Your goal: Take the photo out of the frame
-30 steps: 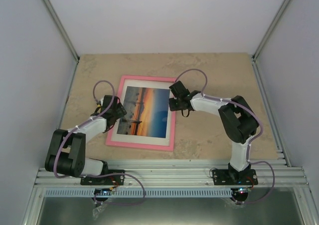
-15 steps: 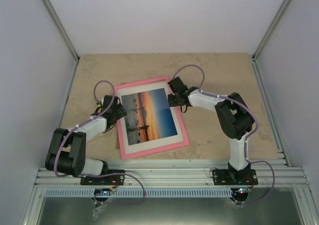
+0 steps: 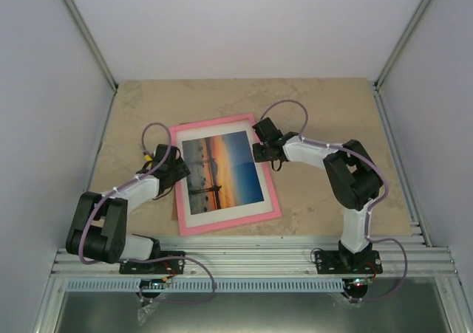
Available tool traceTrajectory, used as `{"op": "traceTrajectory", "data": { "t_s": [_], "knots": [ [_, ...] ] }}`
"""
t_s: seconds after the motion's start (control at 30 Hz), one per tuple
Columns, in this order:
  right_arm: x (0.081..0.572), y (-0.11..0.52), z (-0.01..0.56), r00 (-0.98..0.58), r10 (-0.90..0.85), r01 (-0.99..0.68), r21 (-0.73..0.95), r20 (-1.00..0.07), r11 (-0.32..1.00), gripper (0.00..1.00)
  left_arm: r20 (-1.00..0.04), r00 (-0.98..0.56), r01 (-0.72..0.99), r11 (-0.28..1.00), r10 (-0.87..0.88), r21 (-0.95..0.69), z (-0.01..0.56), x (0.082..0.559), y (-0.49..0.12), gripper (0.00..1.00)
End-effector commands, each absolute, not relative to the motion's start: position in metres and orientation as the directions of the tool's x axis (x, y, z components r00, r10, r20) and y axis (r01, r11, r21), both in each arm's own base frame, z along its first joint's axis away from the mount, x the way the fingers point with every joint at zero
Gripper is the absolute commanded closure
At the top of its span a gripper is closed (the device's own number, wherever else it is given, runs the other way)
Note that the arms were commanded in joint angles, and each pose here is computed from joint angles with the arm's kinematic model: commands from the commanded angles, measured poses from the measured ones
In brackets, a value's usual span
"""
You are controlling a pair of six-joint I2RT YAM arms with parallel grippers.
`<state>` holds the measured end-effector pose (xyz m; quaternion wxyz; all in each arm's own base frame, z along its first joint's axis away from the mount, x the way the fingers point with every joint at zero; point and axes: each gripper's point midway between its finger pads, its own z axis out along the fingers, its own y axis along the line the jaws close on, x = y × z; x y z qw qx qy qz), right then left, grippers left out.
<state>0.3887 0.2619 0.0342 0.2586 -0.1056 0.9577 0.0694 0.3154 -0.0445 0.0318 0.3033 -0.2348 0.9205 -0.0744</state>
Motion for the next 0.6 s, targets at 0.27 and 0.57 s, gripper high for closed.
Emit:
{"op": "traceTrajectory", "data": {
  "t_s": [0.27, 0.57],
  "knots": [
    [0.378, 0.265, 0.036, -0.849, -0.146, -0.23, 0.105, -0.508, 0.968, 0.8, -0.52, -0.713, -0.405, 0.881, -0.471, -0.243, 0.03, 0.311, -0.045, 0.53],
    [0.379, 0.28, 0.048, -0.845, -0.094, -0.213, 0.169, -0.527, 0.962, 0.92, -0.543, -0.696, -0.415, 0.88, -0.47, -0.229, 0.042, 0.326, -0.043, 0.77]
  ]
}}
